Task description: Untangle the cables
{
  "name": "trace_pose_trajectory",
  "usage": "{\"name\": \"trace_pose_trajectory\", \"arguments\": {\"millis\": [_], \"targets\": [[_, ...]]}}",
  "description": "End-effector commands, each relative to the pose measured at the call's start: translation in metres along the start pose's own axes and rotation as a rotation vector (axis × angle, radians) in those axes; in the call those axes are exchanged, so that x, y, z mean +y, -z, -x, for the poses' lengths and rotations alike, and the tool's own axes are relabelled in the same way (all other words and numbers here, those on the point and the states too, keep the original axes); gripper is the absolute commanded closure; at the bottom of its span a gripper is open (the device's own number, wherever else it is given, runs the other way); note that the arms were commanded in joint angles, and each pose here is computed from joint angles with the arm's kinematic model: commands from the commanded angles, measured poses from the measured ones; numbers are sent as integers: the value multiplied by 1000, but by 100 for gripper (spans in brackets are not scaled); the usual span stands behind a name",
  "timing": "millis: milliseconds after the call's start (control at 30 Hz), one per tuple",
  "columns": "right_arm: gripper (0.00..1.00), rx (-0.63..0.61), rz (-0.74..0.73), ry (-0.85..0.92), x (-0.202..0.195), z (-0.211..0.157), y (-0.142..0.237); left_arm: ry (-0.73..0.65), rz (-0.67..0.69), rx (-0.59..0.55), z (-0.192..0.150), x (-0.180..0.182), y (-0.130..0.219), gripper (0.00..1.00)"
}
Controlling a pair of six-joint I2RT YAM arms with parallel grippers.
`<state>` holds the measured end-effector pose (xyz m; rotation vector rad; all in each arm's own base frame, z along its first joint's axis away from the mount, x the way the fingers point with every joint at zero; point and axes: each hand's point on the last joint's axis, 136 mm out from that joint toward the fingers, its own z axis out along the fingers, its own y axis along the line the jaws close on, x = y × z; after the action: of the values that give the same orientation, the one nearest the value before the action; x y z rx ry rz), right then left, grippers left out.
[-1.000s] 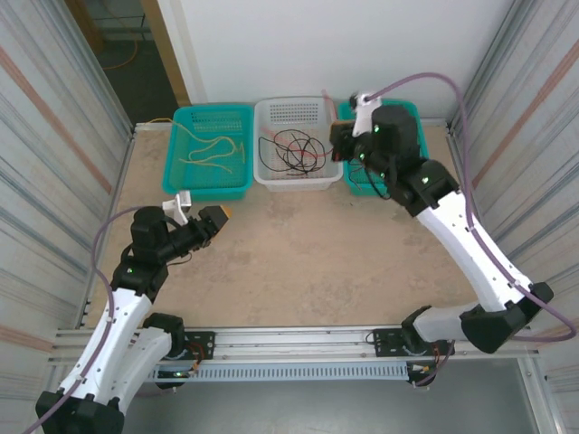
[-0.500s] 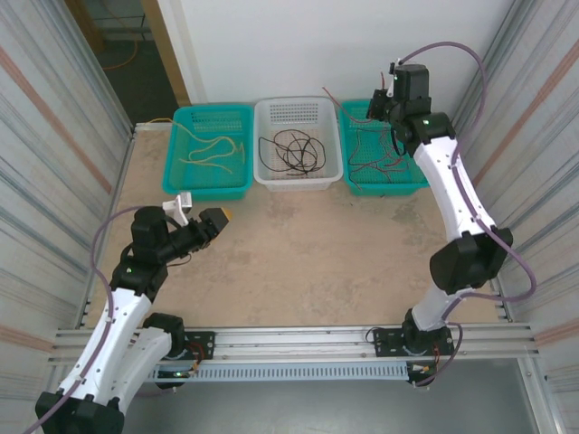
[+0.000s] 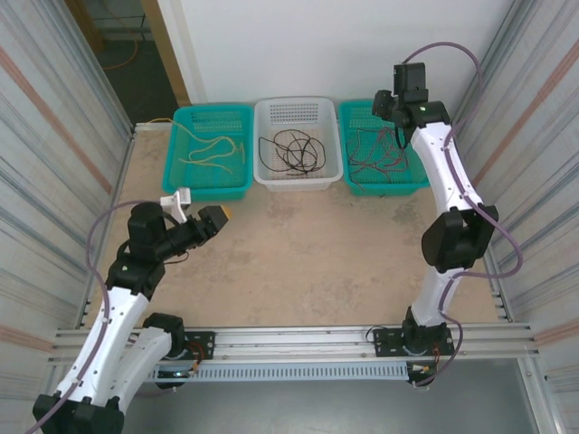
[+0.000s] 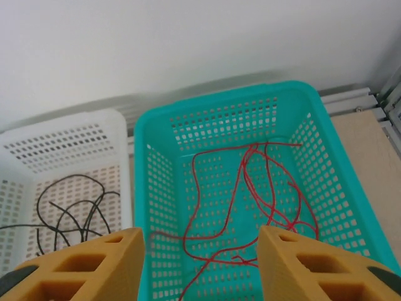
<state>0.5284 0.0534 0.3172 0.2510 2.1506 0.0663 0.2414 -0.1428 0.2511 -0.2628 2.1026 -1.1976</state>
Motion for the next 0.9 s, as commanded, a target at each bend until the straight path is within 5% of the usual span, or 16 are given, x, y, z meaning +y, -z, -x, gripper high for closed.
{"name": "trace_pose_trajectory", "arguments": {"millis": [0,233,300,367,467,633,767,867], "targets": [[47,-90,48,-20,5,20,47,-132,32,-54,15,-15,15,34],[29,-246,146,-43,9,1,109,-340,313,-260,70,0,40,28],[24,-307,148,-54,4,-9,126,-341,430,-354,87,19,47,19],[6,-344,207,-65,3,-26,139,-346,538,-442,98,45,50,3],[1,-374,229,-100,-8,-59,136,-504,643,-534,108,74,48,1],[1,-226,-120,-119,-78,-141,86,-702,855,-648,123,119,53,1],[1,-137,-483,-58,-136,-187,60,-760,940,-474,120,175,28,1],[1,-204,-527,-44,-155,-211,47,-705,933,-473,119,203,18,1]]}}
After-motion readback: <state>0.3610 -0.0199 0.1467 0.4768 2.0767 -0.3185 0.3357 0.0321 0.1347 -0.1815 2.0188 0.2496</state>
